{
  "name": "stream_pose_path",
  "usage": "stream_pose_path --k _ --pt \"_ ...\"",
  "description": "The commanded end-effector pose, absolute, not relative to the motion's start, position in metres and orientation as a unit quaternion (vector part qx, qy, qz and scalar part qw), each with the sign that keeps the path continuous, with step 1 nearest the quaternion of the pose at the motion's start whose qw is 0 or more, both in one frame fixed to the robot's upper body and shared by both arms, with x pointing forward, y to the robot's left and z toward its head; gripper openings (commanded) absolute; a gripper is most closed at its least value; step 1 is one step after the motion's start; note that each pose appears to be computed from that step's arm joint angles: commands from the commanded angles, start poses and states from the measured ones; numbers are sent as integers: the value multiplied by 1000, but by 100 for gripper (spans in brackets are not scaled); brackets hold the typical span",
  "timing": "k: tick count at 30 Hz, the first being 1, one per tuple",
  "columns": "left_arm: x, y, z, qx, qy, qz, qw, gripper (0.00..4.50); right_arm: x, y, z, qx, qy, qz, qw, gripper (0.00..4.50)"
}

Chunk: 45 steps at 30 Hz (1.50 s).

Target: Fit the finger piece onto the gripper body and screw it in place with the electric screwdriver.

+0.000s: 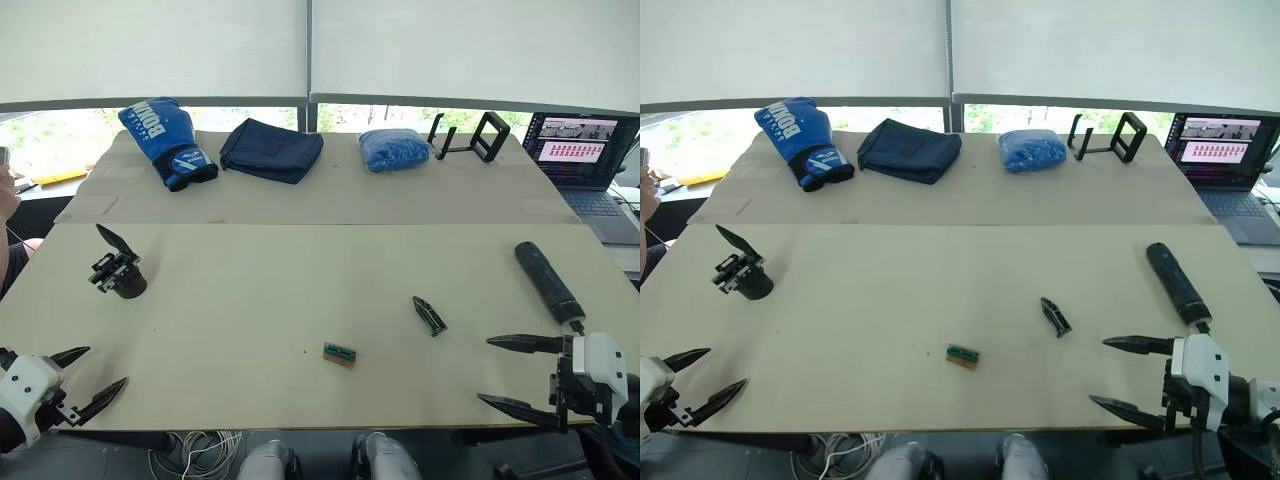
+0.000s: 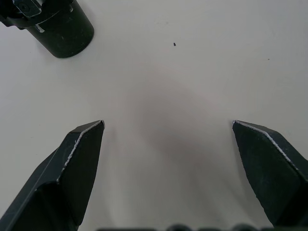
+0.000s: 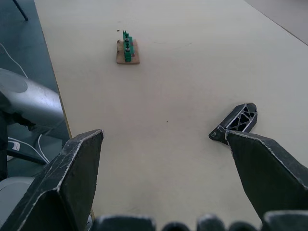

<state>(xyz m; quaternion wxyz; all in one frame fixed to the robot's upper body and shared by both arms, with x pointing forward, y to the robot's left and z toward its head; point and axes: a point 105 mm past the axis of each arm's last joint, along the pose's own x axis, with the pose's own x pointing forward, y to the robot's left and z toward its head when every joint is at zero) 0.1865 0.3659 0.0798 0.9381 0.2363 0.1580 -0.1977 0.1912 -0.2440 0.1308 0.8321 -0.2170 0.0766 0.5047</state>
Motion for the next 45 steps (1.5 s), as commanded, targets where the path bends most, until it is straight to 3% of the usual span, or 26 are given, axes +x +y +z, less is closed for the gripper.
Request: stream_pose_path --k 1,7,10,16,20,24,31,45 --pt "189 365 96 217 129 -194 948 450 193 -243 138 -221 58 505 832 447" --pt "195 367 111 153 108 -167 968 450 201 -223 148 -167 26 514 841 447" --pt "197 374 118 141 91 -120 978 450 212 -203 172 -130 -61 499 855 447" --pt "171 396 104 107 63 5 992 450 209 -167 197 -98 -189 540 814 447" --pt "152 405 95 70 45 82 993 450 210 -150 195 -97 -206 553 801 447" --pt "150 400 94 45 27 104 993 450 209 -142 190 -98 -204 562 795 447" --pt "178 381 100 52 18 73 996 450 214 -141 189 -102 -204 567 791 447" --pt "276 365 82 77 78 37 993 450 222 -140 188 -116 -214 562 791 447"
